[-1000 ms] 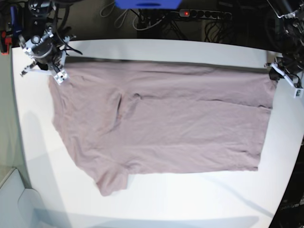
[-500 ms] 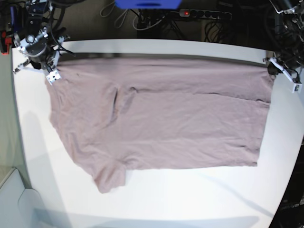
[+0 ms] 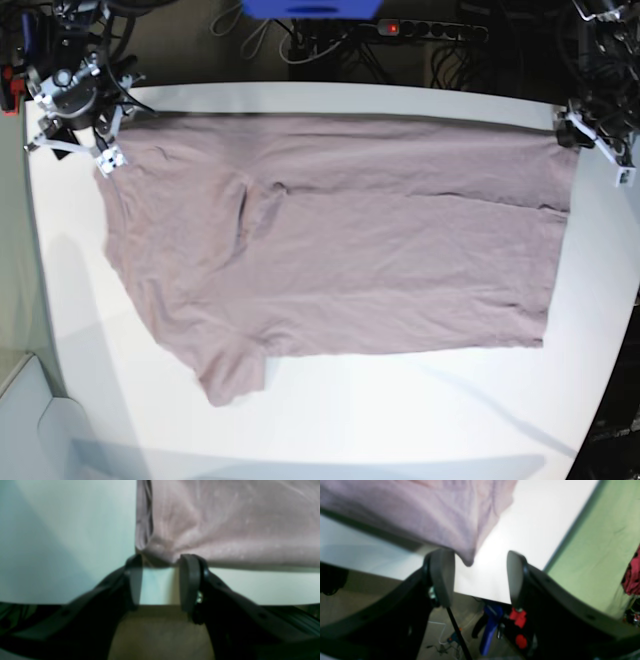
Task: Layout the t-shirt on the table in an organized manner, then fold the t-shirt properly
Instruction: 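Release the right gripper and move it along the shirt side toward the hem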
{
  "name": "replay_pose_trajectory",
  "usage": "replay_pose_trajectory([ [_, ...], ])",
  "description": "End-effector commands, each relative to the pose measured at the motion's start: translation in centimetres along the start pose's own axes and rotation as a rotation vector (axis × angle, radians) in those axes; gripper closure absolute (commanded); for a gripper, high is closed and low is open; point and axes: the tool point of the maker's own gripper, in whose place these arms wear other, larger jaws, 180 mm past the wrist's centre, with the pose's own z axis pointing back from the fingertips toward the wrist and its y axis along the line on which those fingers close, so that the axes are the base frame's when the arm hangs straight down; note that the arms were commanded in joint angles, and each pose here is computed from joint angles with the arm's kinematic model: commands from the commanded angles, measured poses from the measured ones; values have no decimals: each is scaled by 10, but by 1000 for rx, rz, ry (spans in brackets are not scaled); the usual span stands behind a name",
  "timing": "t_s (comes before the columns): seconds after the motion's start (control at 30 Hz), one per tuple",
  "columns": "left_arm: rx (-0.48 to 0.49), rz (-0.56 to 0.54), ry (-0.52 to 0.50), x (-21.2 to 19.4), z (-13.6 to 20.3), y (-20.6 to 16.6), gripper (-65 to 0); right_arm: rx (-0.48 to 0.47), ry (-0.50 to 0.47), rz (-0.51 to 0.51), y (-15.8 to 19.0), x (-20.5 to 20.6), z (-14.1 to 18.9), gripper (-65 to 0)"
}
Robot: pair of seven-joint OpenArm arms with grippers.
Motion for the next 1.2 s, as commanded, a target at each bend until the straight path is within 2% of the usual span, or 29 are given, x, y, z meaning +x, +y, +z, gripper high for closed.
replay_pose_trajectory([
  [0.0,37,-20,-67,22,14,12,-240,-28,-16,6,-8,3,5,-336],
  [0.13,72,-9,-122,34,27,19,-242,-52,1,-16,-18,-5,6,-336],
  [0.23,104,-1,-158,42,38,28,-242,-92,19,-51,-34,-13,8,-336],
  [0.33,127,28,-228,64,44,37,-242,-157,-5,-104,-61,-5,10,-340],
  [0.43,143,40,-299,90,51,44,-243,-204,-58,-132,-81,16,12,-340],
  [0.53,136,39,-371,120,55,41,-243,-230,-152,-144,-99,59,12,-342],
  [0.67,87,33,-430,158,47,29,-243,-191,-270,-126,-109,131,-3,-352],
  [0.73,91,13,-405,169,36,28,-243,-154,-303,-127,-113,163,-14,-359],
  [0.8,110,-7,-366,178,25,26,-275,-103,-316,-123,-114,193,-29,-360],
  [0.97,156,-27,-300,176,10,26,-400,25,-347,-162,-123,248,-62,-363],
  [1.17,152,-67,-289,180,8,20,-411,196,-475,-224,-115,296,-94,-363],
])
